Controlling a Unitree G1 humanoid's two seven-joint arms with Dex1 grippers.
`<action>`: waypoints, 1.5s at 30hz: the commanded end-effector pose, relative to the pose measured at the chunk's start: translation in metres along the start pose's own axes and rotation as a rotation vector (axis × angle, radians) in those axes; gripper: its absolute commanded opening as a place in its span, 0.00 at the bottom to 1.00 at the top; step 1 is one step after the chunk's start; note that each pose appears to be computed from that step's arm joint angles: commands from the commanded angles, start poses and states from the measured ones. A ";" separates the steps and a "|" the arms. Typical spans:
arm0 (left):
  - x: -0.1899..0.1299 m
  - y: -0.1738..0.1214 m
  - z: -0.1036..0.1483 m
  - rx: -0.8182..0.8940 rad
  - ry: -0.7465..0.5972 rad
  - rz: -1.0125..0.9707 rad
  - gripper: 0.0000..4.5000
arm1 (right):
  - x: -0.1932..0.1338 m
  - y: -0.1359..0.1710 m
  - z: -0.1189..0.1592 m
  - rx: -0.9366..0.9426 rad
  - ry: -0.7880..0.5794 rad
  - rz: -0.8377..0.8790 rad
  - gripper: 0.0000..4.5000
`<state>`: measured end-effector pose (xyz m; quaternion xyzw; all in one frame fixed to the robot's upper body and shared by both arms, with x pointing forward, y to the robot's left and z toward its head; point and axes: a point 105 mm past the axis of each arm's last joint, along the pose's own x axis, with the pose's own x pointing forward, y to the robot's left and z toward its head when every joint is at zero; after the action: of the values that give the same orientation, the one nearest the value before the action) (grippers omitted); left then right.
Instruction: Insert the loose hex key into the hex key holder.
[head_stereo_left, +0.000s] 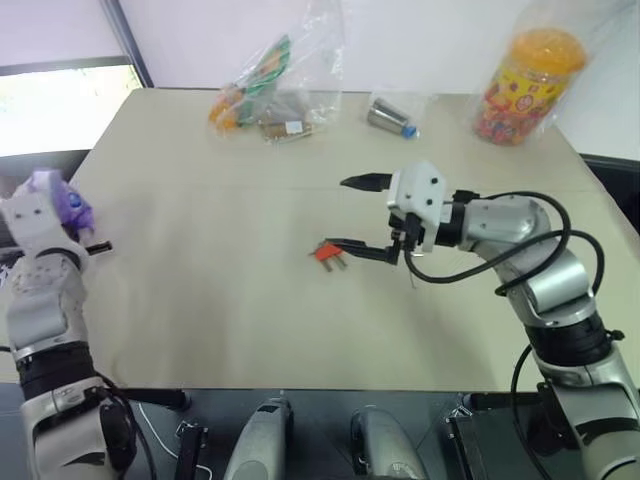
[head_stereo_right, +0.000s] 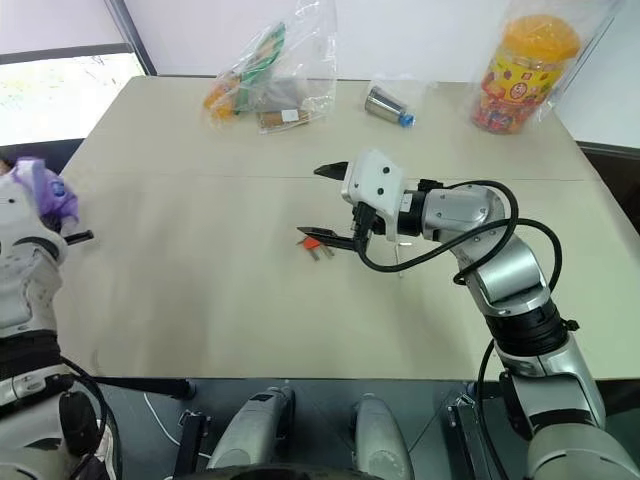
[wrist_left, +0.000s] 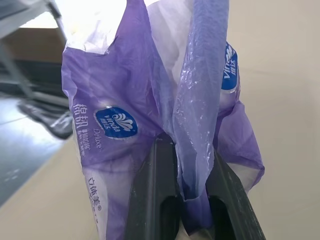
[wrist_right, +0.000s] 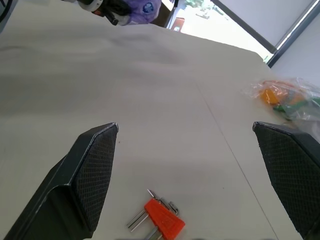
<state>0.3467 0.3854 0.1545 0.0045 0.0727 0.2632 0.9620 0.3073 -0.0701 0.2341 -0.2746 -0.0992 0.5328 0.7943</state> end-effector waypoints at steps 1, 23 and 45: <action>0.003 0.003 0.014 0.010 -0.037 0.007 0.02 | -0.007 -0.004 0.012 -0.047 -0.020 -0.038 1.00; -0.081 -0.154 0.095 -0.021 -0.351 -0.803 0.99 | -0.003 -0.018 -0.046 -0.093 0.210 -0.138 1.00; -0.127 -0.165 0.047 0.206 -0.113 -1.185 0.99 | 0.053 -0.001 -0.128 -0.031 0.347 -0.059 1.00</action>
<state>0.3322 0.1784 0.1956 0.0513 0.0672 -0.3324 0.9393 0.3877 -0.0687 0.1190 -0.3607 0.0315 0.4476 0.8177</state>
